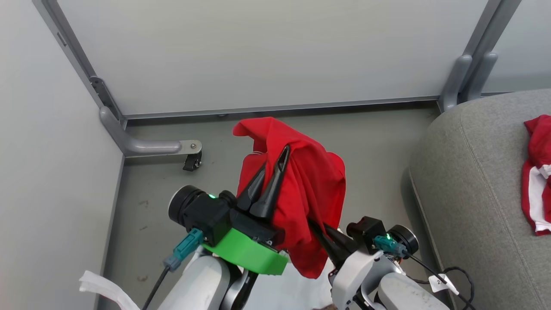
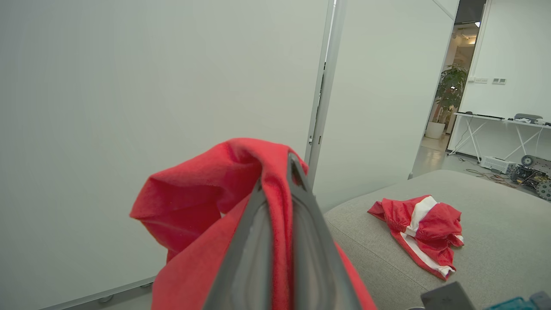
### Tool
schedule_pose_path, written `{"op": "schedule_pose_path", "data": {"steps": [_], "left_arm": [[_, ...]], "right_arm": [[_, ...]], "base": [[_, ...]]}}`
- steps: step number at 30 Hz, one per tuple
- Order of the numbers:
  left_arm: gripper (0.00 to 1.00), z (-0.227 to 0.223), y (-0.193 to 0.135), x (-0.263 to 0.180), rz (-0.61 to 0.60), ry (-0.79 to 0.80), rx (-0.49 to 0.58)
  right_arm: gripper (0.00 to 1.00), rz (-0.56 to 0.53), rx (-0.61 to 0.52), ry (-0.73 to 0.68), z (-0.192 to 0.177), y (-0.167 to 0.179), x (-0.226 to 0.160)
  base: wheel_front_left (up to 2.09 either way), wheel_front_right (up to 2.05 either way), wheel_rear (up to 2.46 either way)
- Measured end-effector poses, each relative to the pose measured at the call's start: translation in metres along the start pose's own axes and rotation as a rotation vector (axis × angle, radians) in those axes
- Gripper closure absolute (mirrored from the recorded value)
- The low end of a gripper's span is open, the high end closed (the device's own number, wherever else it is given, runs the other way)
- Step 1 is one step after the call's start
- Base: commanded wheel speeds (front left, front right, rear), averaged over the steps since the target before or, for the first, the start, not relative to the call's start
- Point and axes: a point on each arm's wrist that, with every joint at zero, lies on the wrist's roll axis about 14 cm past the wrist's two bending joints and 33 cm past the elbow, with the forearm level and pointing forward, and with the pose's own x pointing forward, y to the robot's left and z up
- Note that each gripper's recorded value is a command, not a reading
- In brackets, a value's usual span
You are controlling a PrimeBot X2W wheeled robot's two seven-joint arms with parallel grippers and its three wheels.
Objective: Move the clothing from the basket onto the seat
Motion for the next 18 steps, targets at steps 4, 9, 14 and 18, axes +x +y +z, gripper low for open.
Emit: {"op": "schedule_pose_path", "data": {"steps": [4, 9, 14, 18], "left_arm": [[0.0, -0.001, 0.003, 0.001, 0.008, 0.002, 0.001], [0.0, -0.009, 0.005, 0.004, 0.005, 0.02, 0.012], [0.0, -0.022, 0.0, 0.011, -0.018, 0.044, -0.002], [0.0, -0.034, -0.013, 0.02, -0.066, 0.065, -0.023]], "right_arm": [[1.0, -0.024, 0.01, -0.019, 0.005, -0.007, -0.001], [1.0, -0.079, 0.03, -0.084, 0.023, -0.021, -0.009], [1.0, -0.153, 0.043, -0.147, 0.038, -0.039, -0.025], [1.0, -0.224, 0.04, -0.191, 0.049, -0.058, -0.043]], "base": [[0.0, 0.0, 0.0], [0.0, 0.0, 0.0], [0.0, 0.0, 0.0], [0.0, 0.0, 0.0]]}}
